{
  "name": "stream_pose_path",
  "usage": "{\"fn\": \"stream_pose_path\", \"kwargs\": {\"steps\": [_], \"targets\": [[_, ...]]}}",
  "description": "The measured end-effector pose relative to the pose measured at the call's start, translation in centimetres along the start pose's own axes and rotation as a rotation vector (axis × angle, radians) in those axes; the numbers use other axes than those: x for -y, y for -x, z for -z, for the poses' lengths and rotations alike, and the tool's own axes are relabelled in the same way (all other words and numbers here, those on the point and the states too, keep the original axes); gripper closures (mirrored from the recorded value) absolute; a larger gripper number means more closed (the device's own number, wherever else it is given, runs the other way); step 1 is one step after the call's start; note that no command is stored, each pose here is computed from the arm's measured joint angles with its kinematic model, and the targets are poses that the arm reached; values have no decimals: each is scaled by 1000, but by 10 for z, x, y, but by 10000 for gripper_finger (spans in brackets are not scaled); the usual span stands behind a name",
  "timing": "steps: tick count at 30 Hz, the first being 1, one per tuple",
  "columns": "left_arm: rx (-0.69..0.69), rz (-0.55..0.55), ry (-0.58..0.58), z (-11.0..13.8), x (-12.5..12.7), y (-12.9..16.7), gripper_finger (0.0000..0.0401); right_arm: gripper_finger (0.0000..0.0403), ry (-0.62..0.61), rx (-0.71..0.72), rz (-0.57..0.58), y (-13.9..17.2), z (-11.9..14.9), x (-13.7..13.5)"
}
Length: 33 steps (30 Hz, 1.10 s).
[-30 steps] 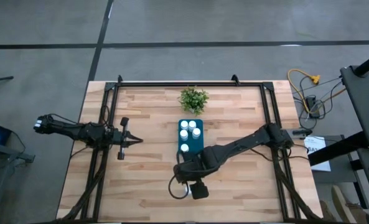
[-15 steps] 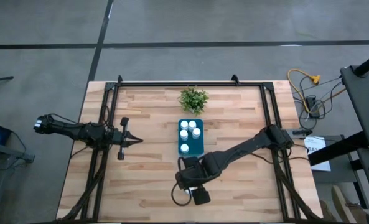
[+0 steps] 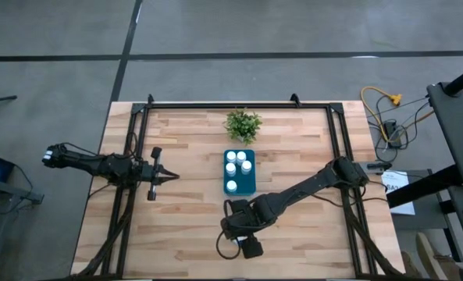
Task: Pick and place pill bottles into a basket
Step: Put the white pill bottle into the blue bin
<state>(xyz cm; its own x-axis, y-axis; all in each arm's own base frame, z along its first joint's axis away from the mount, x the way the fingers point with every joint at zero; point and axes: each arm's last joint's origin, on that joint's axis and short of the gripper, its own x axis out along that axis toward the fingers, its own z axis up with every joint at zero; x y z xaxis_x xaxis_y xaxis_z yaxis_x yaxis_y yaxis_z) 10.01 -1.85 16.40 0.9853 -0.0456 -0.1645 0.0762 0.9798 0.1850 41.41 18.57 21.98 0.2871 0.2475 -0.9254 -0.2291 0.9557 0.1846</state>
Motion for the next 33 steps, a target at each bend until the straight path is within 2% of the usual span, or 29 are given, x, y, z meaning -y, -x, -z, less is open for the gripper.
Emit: {"fn": "stream_pose_path", "kwargs": {"steps": [33], "targets": [[1, -1, 22, 0, 0, 0, 401, 147, 30, 72, -43, -29, 7, 6]]}}
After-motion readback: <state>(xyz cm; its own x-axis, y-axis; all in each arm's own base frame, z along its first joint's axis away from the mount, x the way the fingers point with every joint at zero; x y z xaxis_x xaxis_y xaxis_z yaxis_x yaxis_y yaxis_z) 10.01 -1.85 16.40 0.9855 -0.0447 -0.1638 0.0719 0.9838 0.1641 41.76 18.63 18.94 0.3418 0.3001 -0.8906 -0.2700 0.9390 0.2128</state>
